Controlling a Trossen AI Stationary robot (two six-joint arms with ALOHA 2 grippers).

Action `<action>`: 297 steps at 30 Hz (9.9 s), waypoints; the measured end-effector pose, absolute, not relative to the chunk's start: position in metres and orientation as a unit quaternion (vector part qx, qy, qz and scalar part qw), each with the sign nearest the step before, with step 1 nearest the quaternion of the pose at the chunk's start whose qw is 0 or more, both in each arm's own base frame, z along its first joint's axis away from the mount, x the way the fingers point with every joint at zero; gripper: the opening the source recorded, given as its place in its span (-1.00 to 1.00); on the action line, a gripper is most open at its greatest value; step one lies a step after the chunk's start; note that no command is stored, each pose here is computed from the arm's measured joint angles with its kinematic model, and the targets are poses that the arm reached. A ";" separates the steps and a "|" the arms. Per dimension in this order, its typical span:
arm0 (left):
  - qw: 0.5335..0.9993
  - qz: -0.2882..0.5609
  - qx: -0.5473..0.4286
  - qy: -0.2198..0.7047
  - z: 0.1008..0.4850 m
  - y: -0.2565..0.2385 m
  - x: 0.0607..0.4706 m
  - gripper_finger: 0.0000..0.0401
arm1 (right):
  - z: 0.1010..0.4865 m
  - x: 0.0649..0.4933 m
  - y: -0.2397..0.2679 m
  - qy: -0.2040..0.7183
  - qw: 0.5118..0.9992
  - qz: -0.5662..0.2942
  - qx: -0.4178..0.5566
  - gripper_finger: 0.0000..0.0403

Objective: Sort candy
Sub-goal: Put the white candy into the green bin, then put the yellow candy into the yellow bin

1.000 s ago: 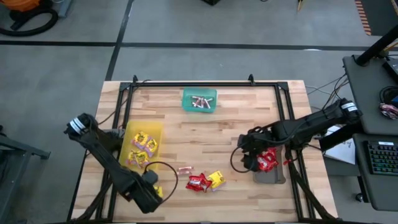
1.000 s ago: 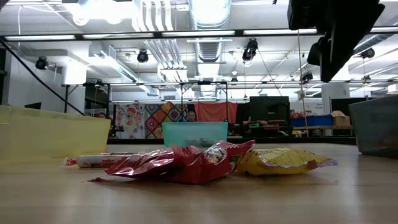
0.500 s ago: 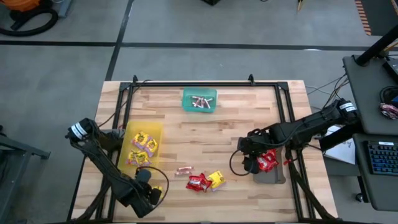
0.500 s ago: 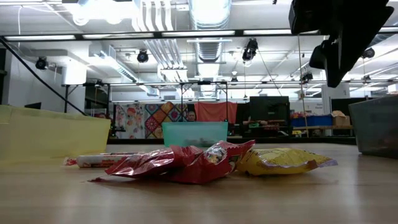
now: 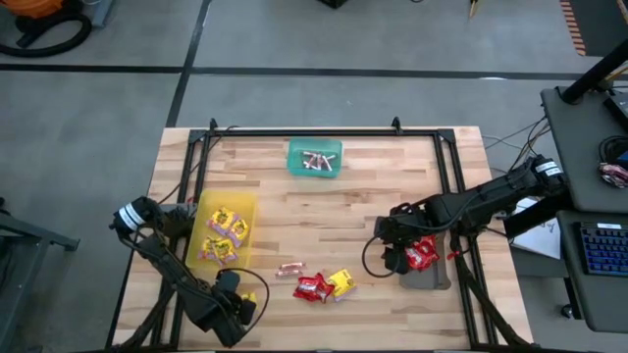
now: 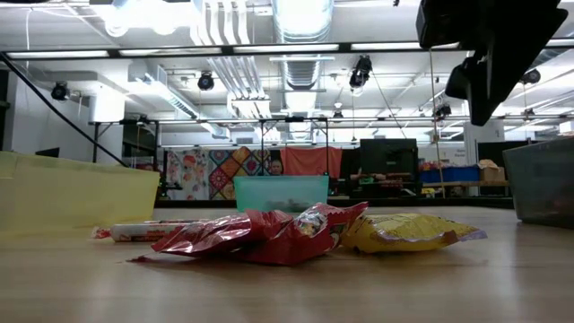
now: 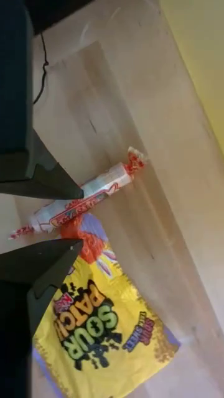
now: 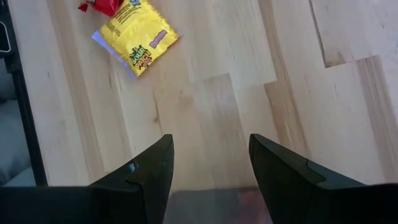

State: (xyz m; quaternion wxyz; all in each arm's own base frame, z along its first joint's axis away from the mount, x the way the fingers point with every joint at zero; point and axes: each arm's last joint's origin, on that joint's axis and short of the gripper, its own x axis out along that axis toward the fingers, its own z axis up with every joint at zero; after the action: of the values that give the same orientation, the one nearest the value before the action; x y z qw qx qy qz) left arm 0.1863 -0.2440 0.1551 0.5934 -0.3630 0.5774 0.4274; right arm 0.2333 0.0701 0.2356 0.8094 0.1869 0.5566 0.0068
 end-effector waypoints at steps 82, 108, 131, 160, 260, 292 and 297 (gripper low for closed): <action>0.989 0.137 0.021 0.058 0.194 -0.163 0.253 -0.99 | 0.227 0.360 0.090 0.022 0.990 0.134 -0.032 0.00; 0.985 0.162 0.041 0.043 0.211 -0.150 0.272 -0.93 | 0.229 0.363 0.074 0.012 0.993 0.117 -0.034 -0.81; 0.978 0.164 0.076 0.103 0.241 -0.127 0.237 -0.19 | 0.230 0.357 -0.062 0.081 0.985 -0.152 -0.024 -0.81; 0.963 0.136 -0.030 0.229 0.209 -0.124 0.227 -0.19 | 0.212 0.341 -0.128 0.110 0.972 -0.143 0.151 -0.04; 0.789 0.122 -0.210 0.564 0.144 -0.254 0.237 -0.33 | 0.242 0.334 -0.017 0.193 0.976 -0.007 0.097 -0.11; 0.853 0.075 -0.178 0.486 0.204 -0.248 0.236 -1.00 | 0.236 0.332 -0.017 0.220 0.971 -0.007 0.091 -0.11; 0.855 0.087 -0.170 0.482 0.214 -0.241 0.231 -1.00 | 0.235 0.331 -0.017 0.226 0.970 -0.008 0.091 -0.11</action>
State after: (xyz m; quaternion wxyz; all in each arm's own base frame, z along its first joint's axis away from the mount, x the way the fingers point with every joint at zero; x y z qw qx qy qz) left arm 0.2312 -0.2406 0.2141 0.8551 -0.1702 0.4821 0.0867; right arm 0.3314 -0.0166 0.2352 0.9698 0.0906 0.2262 -0.0075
